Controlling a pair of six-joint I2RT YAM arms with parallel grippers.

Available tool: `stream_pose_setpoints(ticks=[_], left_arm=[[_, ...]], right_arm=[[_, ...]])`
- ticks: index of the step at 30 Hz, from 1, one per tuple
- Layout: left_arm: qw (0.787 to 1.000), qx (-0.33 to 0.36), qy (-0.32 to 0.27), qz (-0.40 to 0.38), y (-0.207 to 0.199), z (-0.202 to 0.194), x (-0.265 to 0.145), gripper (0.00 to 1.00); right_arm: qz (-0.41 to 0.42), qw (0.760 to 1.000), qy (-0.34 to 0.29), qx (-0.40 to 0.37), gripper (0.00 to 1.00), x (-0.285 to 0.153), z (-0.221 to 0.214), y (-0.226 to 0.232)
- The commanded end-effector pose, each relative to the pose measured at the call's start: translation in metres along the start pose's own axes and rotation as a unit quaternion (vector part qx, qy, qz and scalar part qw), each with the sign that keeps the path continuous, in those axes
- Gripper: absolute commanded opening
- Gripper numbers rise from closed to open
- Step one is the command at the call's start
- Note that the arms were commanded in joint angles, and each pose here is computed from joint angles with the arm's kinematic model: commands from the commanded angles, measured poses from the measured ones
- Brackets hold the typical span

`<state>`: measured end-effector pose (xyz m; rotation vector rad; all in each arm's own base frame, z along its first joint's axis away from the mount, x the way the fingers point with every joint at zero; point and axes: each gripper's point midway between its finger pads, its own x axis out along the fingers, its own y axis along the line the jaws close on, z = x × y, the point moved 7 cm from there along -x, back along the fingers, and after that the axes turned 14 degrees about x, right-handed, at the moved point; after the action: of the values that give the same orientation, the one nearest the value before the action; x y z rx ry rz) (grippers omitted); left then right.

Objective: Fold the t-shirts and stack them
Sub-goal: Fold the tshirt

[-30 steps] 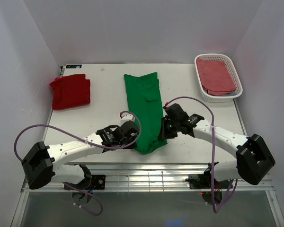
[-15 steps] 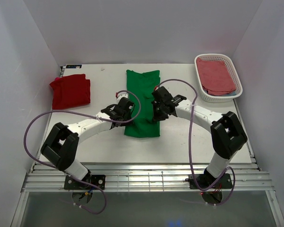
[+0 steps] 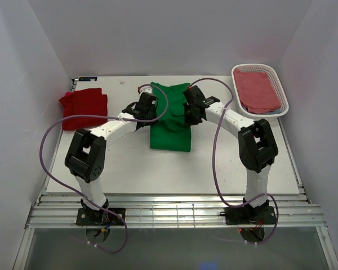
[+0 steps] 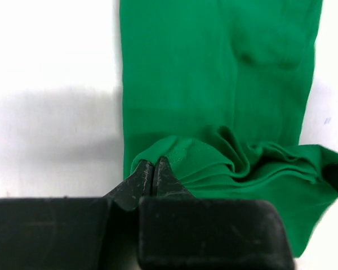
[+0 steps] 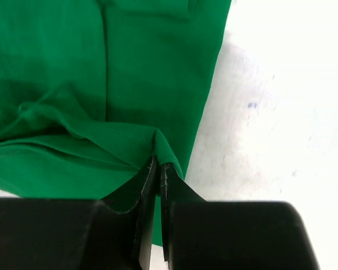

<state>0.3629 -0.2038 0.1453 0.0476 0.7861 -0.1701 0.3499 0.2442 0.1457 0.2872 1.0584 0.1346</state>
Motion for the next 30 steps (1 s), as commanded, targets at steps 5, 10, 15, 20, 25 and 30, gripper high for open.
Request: stream_pose_setpoints(ticks=[5, 10, 15, 20, 25, 30], left_arm=[[1.000, 0.005, -0.022, -0.017, 0.009, 0.035, 0.028, 0.00], [1.000, 0.015, -0.015, -0.020, 0.011, 0.036, 0.044, 0.00], [0.999, 0.021, -0.012, -0.029, 0.013, 0.037, 0.060, 0.00], [0.998, 0.031, -0.028, -0.037, 0.011, 0.050, 0.066, 0.00], [0.996, 0.035, -0.077, 0.026, 0.023, 0.082, 0.052, 0.28], [0.985, 0.019, -0.141, 0.097, 0.040, 0.123, 0.012, 0.86]], right_arm=[[-0.002, 1.000, -0.026, -0.013, 0.08, 0.019, 0.040, -0.002], [0.006, 1.000, -0.017, -0.015, 0.08, 0.037, 0.048, -0.003], [0.005, 1.000, -0.012, -0.017, 0.08, 0.053, 0.052, -0.005], [0.004, 1.000, -0.023, -0.019, 0.08, 0.059, 0.059, -0.005], [-0.012, 0.995, -0.096, -0.021, 0.19, 0.040, 0.087, -0.001], [-0.022, 0.981, -0.191, -0.017, 0.31, -0.010, 0.120, 0.003]])
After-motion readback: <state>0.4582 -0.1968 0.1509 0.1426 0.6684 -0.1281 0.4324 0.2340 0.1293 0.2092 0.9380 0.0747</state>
